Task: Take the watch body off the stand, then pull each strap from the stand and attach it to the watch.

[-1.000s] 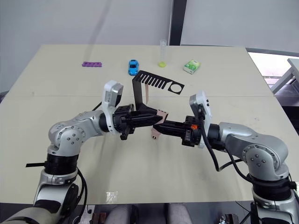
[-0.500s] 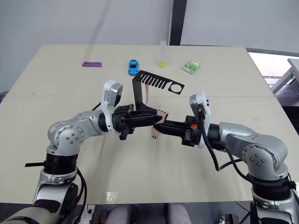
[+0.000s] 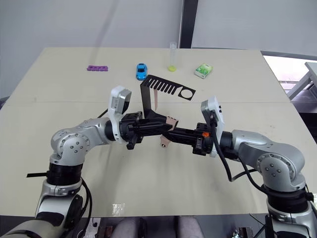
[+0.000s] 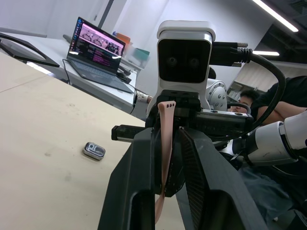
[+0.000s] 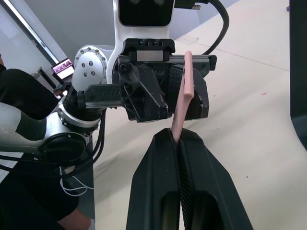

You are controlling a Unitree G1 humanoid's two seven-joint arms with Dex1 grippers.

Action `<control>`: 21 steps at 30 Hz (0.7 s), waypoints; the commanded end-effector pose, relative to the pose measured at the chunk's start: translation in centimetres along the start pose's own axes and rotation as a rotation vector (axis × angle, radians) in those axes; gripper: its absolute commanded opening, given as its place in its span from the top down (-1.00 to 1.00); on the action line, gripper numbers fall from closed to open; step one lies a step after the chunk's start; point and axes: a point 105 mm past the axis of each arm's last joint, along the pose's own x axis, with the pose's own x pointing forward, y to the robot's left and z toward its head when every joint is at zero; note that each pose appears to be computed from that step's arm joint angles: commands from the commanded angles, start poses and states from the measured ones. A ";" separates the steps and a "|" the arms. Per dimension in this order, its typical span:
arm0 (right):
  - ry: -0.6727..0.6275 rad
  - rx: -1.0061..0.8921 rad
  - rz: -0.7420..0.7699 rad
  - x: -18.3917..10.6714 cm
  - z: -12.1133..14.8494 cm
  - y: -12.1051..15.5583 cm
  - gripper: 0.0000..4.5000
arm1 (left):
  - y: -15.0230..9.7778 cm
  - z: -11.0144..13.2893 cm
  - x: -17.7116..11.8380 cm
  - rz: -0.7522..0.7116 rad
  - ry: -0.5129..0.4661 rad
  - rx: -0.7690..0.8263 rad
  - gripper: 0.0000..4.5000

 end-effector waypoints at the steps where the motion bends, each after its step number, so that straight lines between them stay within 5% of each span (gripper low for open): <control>1: -0.034 -0.030 0.021 0.0 1.0 0.6 1.00 | -1.2 1.1 0.3 -0.057 -0.026 0.036 1.00; 21: -0.047 -0.037 0.016 -0.2 1.4 0.7 1.00 | -1.2 0.6 0.6 -0.076 -0.017 0.010 1.00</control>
